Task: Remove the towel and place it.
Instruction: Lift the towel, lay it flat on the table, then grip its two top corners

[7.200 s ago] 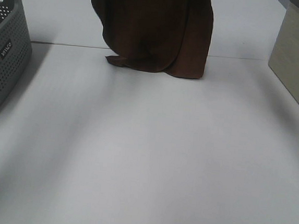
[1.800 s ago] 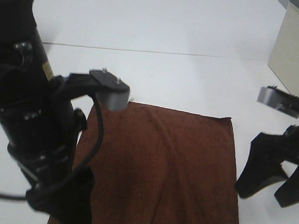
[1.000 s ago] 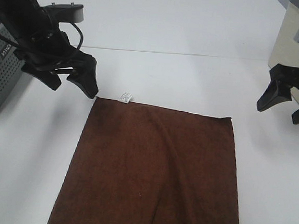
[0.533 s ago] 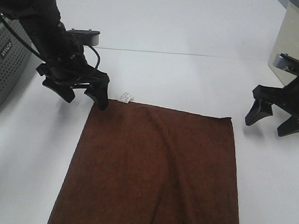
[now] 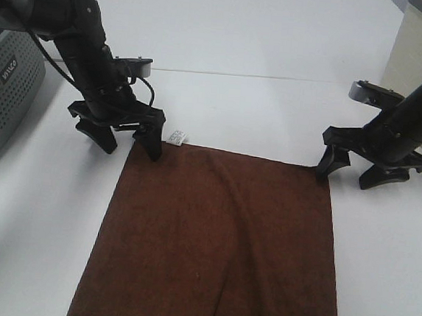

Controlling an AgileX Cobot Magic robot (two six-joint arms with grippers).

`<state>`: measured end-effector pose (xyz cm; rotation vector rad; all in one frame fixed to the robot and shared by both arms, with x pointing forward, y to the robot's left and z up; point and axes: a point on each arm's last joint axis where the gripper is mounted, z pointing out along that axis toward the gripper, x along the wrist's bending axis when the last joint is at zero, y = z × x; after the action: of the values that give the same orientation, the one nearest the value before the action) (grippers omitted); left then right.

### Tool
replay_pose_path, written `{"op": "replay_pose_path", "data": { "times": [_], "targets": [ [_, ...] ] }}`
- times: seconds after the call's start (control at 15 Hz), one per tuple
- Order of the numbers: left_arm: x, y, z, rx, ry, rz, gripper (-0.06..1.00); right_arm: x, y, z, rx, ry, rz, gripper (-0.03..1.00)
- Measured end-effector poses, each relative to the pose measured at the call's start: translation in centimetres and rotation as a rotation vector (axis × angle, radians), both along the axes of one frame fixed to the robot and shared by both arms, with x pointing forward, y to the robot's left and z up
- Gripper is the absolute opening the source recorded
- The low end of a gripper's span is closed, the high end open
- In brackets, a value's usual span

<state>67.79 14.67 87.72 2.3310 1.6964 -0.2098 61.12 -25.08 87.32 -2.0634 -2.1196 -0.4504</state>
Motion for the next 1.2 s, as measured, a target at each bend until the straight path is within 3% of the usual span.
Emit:
{"op": "replay_pose_path", "data": {
  "times": [0.33, 0.67, 0.8, 0.93, 1.2],
  "targets": [
    [-0.4, -0.3, -0.1, 0.0, 0.031, -0.013, 0.84, 0.0, 2.9, -0.9, 0.013, -0.013, 0.037, 0.78],
    [-1.5, -3.5, -0.1, -0.033, 0.047, -0.041, 0.75, -0.2, 5.6, -1.1, 0.013, -0.036, 0.095, 0.73],
    [-1.5, -3.5, -0.2, -0.028, 0.047, -0.043, 0.64, -0.2, 5.7, -1.1, 0.011, -0.038, 0.093, 0.64],
    [-1.5, -3.4, -0.5, -0.01, 0.044, -0.053, 0.48, -0.2, 5.7, -1.2, 0.012, -0.036, 0.083, 0.43],
    [-1.5, -3.3, -0.7, 0.003, 0.043, -0.06, 0.23, -0.1, 5.7, -1.5, 0.012, -0.037, 0.071, 0.2]
  ]
}}
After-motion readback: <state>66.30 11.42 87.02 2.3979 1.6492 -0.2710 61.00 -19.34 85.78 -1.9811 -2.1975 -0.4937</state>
